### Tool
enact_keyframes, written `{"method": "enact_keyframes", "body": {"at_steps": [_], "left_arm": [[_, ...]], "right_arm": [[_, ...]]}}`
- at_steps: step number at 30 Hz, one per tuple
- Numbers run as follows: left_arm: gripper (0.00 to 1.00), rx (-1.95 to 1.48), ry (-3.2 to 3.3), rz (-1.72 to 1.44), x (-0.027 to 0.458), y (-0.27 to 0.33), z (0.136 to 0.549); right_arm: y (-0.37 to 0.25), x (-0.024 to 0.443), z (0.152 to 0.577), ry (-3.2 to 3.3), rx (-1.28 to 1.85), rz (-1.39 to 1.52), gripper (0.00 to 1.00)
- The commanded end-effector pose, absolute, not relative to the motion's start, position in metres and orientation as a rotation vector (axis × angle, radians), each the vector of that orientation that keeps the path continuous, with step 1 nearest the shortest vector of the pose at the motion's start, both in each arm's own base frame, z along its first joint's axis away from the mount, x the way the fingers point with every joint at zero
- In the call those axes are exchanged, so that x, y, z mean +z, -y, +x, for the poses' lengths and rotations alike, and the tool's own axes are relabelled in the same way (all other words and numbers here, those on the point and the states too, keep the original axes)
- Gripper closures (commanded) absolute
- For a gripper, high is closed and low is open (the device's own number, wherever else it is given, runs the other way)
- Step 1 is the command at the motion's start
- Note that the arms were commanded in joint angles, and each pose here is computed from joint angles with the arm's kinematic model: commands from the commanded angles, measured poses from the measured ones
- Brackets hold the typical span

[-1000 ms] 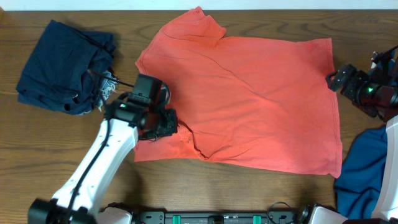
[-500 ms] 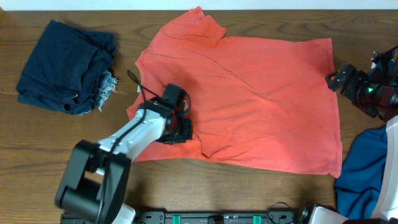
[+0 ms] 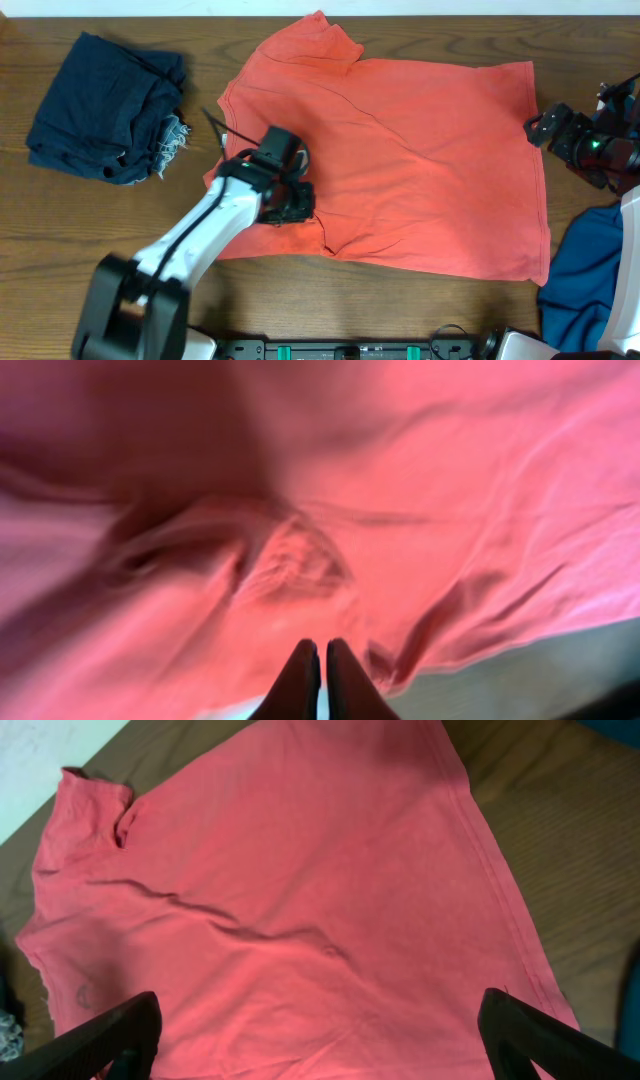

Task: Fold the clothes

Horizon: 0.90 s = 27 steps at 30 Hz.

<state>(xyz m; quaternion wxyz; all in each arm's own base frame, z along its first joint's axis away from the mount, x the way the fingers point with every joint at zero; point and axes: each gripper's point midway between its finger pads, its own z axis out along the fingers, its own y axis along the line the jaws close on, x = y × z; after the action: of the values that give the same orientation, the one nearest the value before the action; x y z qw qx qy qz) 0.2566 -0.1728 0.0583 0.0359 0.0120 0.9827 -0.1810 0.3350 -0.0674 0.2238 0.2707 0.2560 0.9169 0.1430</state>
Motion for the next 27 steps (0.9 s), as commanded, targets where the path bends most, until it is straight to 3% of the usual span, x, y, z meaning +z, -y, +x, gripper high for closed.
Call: {"method": "enact_keyframes", "body": {"at_steps": [1,18,27], "left_arm": [[0.93,-0.337,-3.02,0.006,0.064,0.144,0.255],[0.94,-0.247,-3.13,-0.009,-0.002,0.137,0.248],[0.94,-0.443,-2.955,0.028,0.008,0.167,0.286]], "right_arm": [[0.072,0.225,0.335,-2.465,0.371,0.685,0.01],[0.071,0.224,0.334,-2.468,0.372,0.687,0.01],[0.071,0.225,0.334,-2.467,0.371,0.686,0.01]]}}
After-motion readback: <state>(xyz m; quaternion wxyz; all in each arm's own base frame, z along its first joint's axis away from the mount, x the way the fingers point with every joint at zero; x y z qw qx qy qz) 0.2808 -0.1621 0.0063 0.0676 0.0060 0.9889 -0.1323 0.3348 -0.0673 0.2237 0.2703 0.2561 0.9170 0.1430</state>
